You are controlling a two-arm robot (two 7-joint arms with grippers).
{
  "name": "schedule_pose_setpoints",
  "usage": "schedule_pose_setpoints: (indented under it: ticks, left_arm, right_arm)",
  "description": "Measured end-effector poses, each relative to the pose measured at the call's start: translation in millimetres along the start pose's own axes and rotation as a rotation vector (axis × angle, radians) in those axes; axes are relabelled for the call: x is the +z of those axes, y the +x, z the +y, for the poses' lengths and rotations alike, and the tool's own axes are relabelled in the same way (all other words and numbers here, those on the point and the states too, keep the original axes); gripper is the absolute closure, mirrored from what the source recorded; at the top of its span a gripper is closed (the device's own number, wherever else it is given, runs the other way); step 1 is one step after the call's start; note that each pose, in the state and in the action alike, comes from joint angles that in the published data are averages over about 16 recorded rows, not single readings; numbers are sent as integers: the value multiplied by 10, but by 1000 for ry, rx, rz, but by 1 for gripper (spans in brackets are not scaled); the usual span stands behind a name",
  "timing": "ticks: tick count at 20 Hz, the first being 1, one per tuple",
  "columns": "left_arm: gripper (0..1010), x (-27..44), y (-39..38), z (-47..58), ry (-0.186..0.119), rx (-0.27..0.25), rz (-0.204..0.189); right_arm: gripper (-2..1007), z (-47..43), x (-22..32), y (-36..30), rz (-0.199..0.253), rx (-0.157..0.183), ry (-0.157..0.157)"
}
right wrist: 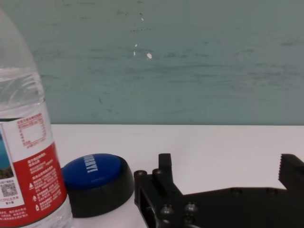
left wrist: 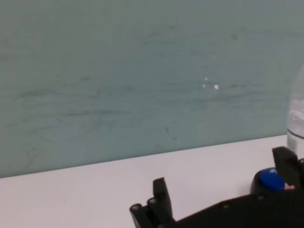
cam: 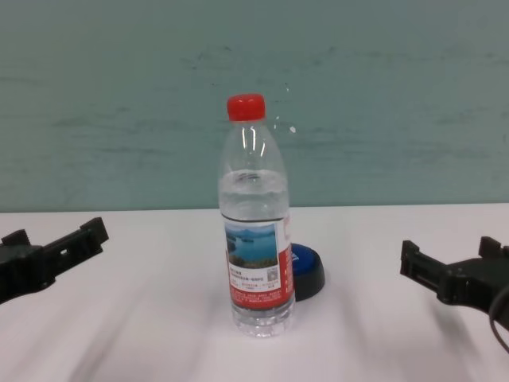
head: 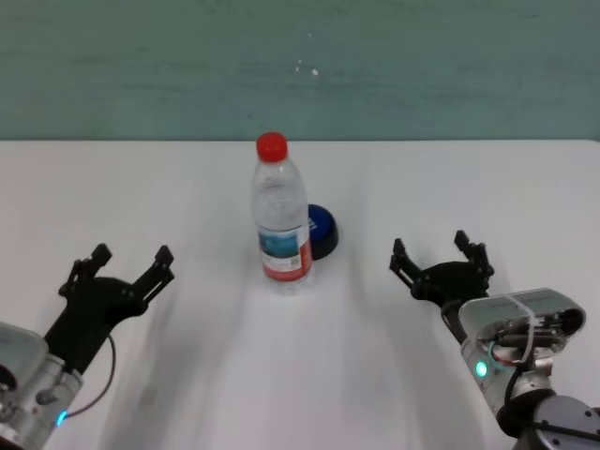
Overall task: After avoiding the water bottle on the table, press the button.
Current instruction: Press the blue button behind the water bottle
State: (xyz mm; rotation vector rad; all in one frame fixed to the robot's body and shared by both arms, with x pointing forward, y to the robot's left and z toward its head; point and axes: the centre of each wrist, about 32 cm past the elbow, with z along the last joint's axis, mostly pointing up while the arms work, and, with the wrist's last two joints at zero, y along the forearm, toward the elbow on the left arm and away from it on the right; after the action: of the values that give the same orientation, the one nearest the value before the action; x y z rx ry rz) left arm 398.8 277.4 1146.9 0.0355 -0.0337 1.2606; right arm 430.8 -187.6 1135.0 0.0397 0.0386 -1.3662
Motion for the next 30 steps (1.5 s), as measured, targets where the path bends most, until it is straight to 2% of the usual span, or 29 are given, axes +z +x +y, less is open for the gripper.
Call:
schedule_pose_setpoints:
  ticks: [5, 11, 30]
  left_arm:
    - [0, 38, -3, 90, -4, -24, -1]
    - [0, 49, -26, 135, -4, -46, -6]
    - [0, -25, -168, 118, 2, -89, -64]
  right_arm:
    - [1, 0, 0, 0, 0, 0, 0]
    - [1, 0, 0, 0, 0, 0, 0]
    - [1, 0, 0, 0, 0, 0, 0]
